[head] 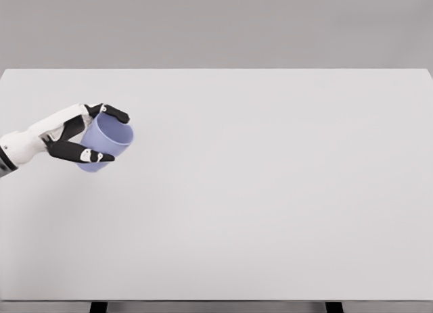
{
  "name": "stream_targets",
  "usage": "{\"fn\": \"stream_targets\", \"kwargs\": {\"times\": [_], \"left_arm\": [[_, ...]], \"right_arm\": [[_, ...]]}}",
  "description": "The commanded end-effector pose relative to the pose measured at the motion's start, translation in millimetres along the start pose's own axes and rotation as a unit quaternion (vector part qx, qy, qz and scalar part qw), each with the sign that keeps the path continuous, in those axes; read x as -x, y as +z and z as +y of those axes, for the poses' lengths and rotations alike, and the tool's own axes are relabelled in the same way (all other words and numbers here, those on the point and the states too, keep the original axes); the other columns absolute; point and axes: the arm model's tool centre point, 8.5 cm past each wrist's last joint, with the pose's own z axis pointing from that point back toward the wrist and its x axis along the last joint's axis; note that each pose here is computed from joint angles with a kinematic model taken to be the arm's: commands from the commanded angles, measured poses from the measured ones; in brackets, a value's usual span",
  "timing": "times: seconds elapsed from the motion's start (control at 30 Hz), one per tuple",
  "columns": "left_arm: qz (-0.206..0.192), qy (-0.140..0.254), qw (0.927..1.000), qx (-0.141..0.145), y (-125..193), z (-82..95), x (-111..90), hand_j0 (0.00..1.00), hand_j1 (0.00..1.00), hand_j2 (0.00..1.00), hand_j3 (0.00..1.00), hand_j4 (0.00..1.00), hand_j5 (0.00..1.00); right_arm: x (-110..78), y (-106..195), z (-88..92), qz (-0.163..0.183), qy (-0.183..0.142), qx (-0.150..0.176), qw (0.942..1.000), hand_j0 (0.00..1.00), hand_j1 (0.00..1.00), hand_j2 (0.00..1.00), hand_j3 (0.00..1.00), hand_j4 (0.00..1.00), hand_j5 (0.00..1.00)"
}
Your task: Flip the cup with left arm and place it on the table
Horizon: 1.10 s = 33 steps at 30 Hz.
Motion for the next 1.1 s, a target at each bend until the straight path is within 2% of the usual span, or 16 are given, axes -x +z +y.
{"fn": "stream_targets", "kwargs": {"times": [0.0, 0.13, 0.2, 0.27, 0.43, 0.6, 0.73, 1.0, 1.07], "left_arm": [[-0.061, 0.001, 0.9981, -0.001, 3, -0.8, 6, 0.62, 0.62, 0.62, 0.62, 0.62, 0.62], [-0.117, 0.04, 0.9909, -0.052, -26, 3.7, 21, 0.63, 0.63, 0.63, 0.63, 0.63, 0.63], [-0.131, 0.063, 0.987, -0.069, -45, -1.5, 32, 0.63, 0.63, 0.63, 0.63, 0.63, 0.63], [-0.153, 0.083, 0.9818, -0.077, -71, -11.5, 36, 0.64, 0.64, 0.64, 0.64, 0.64, 0.64], [-0.196, 0.107, 0.9712, -0.082, -98, -32.8, 33, 0.64, 0.64, 0.64, 0.64, 0.64, 0.64], [-0.182, 0.131, 0.9696, -0.097, -103, -40.9, 51, 0.65, 0.65, 0.65, 0.65, 0.65, 0.65], [-0.178, 0.151, 0.9676, -0.096, -104, -59.6, 61, 0.66, 0.66, 0.66, 0.66, 0.66, 0.66], [-0.17, 0.166, 0.9667, -0.095, -101, -73.4, 71, 0.68, 0.68, 0.68, 0.68, 0.68, 0.68], [-0.17, 0.168, 0.9665, -0.095, -100, -75.7, 72, 0.75, 0.75, 0.75, 0.75, 0.75, 0.75]], "right_arm": [[0.0, 0, 0.0, 0.0, 0.0, 0.0, 1.0, 1.0, 1.0, 1.0, 1.0, 1.0, 1.0], [-1.0, 0, 0.0, -0.001, 0.0, 0.0, 1.0, 1.0, 1.0, 1.0, 1.0, 1.0, 1.0], [-1.0, 0, 0.0, -0.001, 0.0, 0.0, 1.0, 1.0, 1.0, 1.0, 1.0, 1.0, 1.0], [-1.0, 0, 0.0, -0.001, 0.0, 0.0, 1.0, 1.0, 1.0, 1.0, 1.0, 1.0, 1.0], [0.0, 0, 0.0, 0.0, 0.0, 0.0, 1.0, 1.0, 1.0, 1.0, 1.0, 1.0, 1.0], [0.0, 0, 0.0, 0.0, 0.0, 0.0, 1.0, 1.0, 1.0, 1.0, 1.0, 1.0, 1.0], [0.0, 0, 0.0, 0.0, 0.0, 0.0, 1.0, 1.0, 1.0, 1.0, 1.0, 1.0, 1.0], [0.0, 0, 0.0, 0.0, 0.0, 0.0, 1.0, 1.0, 1.0, 1.0, 1.0, 1.0, 1.0], [0.0, 0, 0.0, 0.0, 0.0, 0.0, 1.0, 1.0, 1.0, 1.0, 1.0, 1.0, 1.0]]}}
